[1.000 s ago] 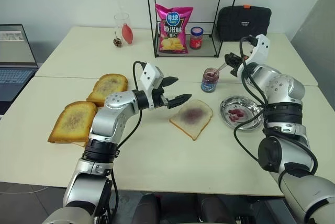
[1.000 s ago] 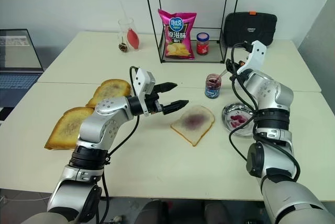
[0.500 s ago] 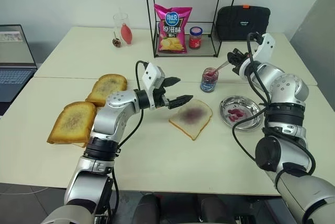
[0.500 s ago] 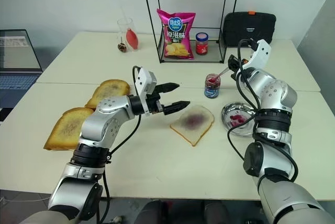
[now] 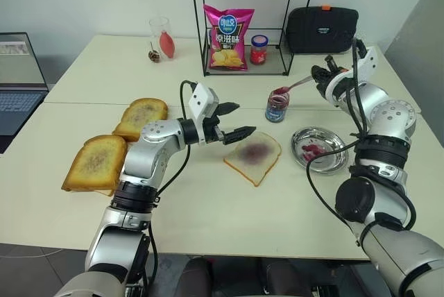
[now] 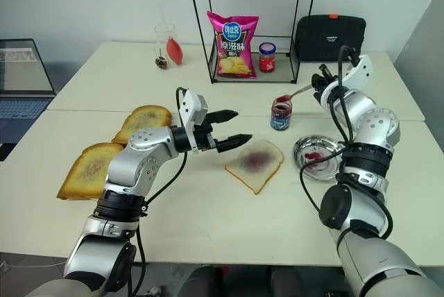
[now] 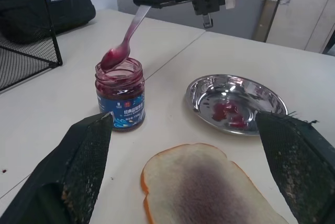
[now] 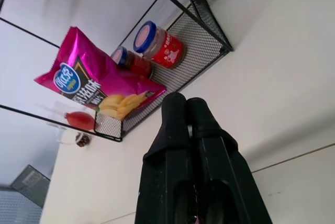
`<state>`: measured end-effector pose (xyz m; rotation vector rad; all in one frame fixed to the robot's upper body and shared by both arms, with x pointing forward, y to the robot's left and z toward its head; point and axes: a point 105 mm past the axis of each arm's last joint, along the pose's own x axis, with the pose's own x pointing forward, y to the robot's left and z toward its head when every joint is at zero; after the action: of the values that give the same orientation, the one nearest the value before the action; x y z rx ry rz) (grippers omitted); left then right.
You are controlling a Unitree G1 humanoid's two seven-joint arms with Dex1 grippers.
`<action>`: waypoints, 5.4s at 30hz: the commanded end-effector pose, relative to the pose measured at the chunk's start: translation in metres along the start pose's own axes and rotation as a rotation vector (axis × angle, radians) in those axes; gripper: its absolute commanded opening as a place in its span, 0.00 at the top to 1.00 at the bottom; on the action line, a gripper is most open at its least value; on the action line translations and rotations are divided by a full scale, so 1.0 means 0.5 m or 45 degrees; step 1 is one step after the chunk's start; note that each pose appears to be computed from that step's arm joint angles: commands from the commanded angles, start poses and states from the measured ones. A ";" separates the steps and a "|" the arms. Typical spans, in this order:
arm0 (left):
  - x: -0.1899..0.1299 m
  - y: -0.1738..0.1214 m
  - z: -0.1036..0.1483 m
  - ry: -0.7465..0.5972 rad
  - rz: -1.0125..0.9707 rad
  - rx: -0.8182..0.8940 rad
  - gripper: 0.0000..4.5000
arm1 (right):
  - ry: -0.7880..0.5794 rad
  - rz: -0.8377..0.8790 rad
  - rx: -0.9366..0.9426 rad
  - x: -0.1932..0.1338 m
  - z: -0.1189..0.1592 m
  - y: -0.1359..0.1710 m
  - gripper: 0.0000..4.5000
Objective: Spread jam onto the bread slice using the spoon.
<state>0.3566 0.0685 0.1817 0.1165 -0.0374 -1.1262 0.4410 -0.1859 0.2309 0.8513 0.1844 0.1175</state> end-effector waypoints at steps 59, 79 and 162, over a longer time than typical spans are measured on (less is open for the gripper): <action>-0.148 -0.053 -0.045 0.223 -0.194 0.068 0.00 | 0.074 0.715 -1.418 -0.229 -0.245 0.166 0.99; -0.139 -0.061 -0.047 0.226 -0.233 0.053 0.00 | 0.251 0.409 -0.478 -0.164 -0.238 0.051 0.99; 0.133 -0.110 0.028 0.211 -0.856 0.455 0.00 | -0.297 -0.127 -0.237 -0.383 -0.022 -0.142 0.99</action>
<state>0.3304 -0.0154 0.1731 0.5412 0.0093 -1.7921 0.2486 -0.2583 0.1800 0.6513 0.0669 -0.0816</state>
